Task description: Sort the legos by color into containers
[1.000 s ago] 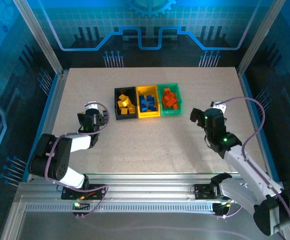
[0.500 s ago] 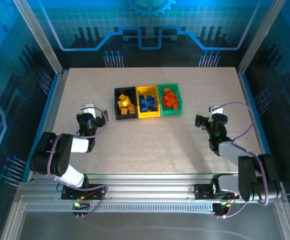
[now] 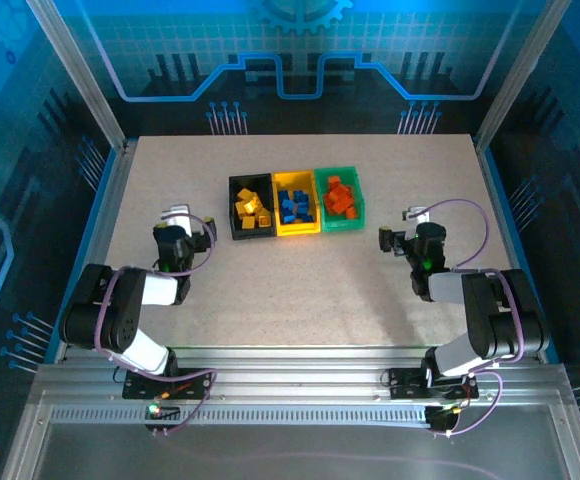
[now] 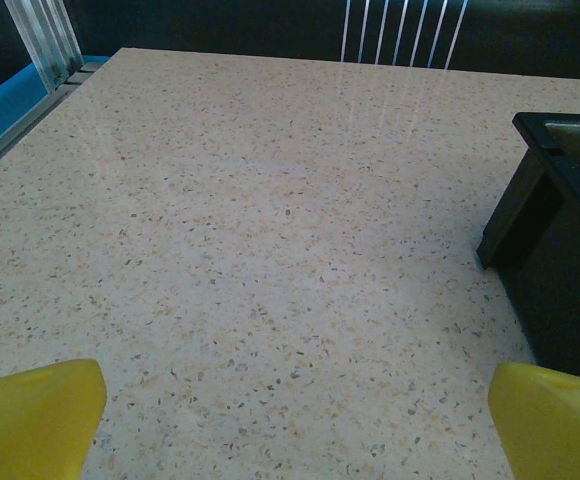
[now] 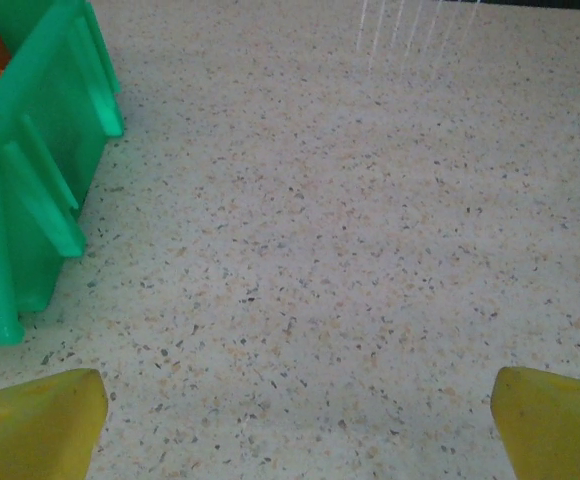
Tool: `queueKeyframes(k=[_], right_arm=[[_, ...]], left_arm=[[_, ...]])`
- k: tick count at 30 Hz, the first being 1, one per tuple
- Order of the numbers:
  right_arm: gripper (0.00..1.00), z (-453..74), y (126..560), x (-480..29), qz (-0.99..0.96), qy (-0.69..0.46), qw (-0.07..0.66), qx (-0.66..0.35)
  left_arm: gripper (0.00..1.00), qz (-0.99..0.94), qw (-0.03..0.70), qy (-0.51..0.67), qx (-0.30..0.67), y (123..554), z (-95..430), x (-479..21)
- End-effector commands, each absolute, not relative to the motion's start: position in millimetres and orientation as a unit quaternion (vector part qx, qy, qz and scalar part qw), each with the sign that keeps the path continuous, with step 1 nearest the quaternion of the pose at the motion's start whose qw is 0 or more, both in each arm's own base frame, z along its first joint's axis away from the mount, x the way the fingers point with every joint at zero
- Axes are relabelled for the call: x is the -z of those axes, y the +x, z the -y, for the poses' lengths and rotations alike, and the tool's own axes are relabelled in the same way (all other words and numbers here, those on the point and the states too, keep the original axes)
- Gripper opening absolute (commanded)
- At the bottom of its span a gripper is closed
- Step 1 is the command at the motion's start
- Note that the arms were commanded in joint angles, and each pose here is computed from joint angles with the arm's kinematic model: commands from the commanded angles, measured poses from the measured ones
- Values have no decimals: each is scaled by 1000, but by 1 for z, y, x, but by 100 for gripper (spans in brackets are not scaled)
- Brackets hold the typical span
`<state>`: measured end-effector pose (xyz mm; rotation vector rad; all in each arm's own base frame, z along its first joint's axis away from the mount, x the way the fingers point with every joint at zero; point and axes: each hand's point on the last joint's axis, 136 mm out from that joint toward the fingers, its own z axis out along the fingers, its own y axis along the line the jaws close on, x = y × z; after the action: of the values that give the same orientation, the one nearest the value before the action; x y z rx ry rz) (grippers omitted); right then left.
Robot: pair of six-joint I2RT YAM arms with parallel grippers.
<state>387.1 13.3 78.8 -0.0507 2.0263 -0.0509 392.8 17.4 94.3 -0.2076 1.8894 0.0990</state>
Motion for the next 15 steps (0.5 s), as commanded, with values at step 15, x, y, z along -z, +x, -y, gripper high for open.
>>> queueKeyframes(k=[15], right_arm=[[100, -19, 396, -95, -830, -37, 556, 22]], left_arm=[[99, -803, 588, -85, -37, 395, -17, -97]])
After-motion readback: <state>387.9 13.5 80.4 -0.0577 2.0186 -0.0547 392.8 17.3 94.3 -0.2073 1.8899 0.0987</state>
